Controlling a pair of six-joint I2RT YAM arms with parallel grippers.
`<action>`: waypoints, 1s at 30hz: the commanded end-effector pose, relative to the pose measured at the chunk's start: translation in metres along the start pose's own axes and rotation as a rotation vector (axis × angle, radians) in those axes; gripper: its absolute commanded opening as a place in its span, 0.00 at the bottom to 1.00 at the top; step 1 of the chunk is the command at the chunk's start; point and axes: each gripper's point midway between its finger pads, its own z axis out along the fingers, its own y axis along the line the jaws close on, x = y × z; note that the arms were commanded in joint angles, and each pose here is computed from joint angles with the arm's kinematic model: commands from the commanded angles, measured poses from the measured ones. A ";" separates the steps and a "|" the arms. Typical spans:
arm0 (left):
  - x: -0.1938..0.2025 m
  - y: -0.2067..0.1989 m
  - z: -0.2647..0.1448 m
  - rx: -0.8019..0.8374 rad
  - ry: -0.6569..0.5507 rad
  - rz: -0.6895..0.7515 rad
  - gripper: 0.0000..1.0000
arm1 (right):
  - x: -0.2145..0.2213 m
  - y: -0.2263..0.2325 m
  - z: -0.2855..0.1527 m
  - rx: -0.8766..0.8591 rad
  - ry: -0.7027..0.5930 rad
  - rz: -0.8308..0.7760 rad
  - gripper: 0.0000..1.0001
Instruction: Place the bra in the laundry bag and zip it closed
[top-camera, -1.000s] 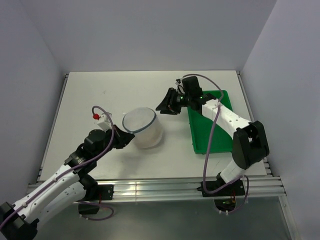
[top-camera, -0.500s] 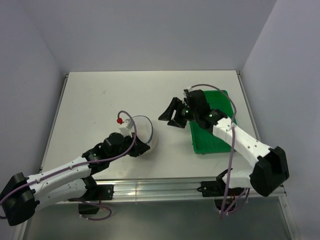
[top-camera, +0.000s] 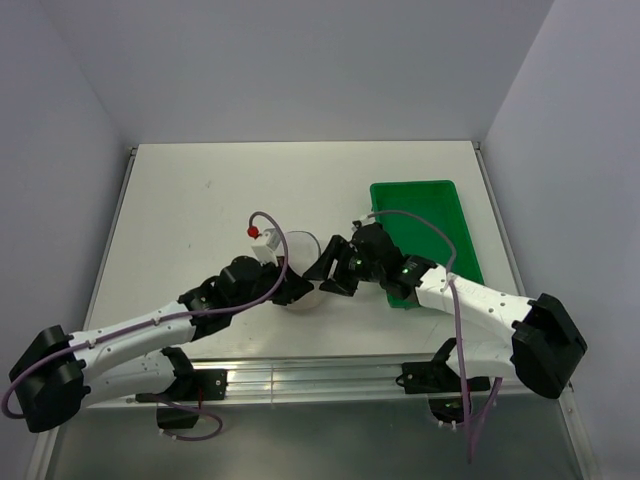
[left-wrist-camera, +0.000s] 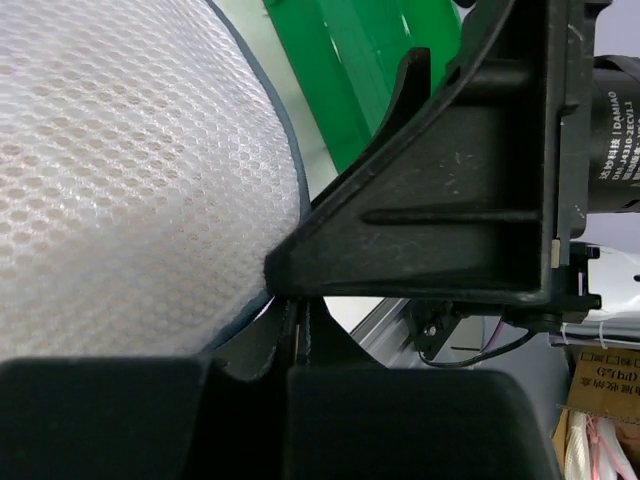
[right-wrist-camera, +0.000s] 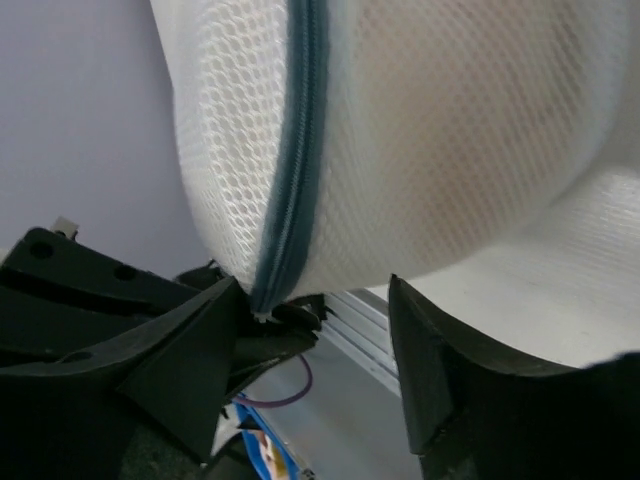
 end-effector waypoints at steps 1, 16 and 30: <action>-0.022 -0.027 0.003 0.070 -0.054 0.036 0.00 | -0.015 0.025 0.004 -0.084 -0.073 0.033 0.65; -0.016 0.015 -0.018 -0.016 -0.056 -0.026 0.00 | -0.030 0.028 0.008 -0.066 -0.033 -0.046 0.00; -0.034 0.070 -0.047 -0.150 -0.104 -0.066 0.00 | -0.077 0.023 -0.014 -0.062 -0.061 -0.113 0.11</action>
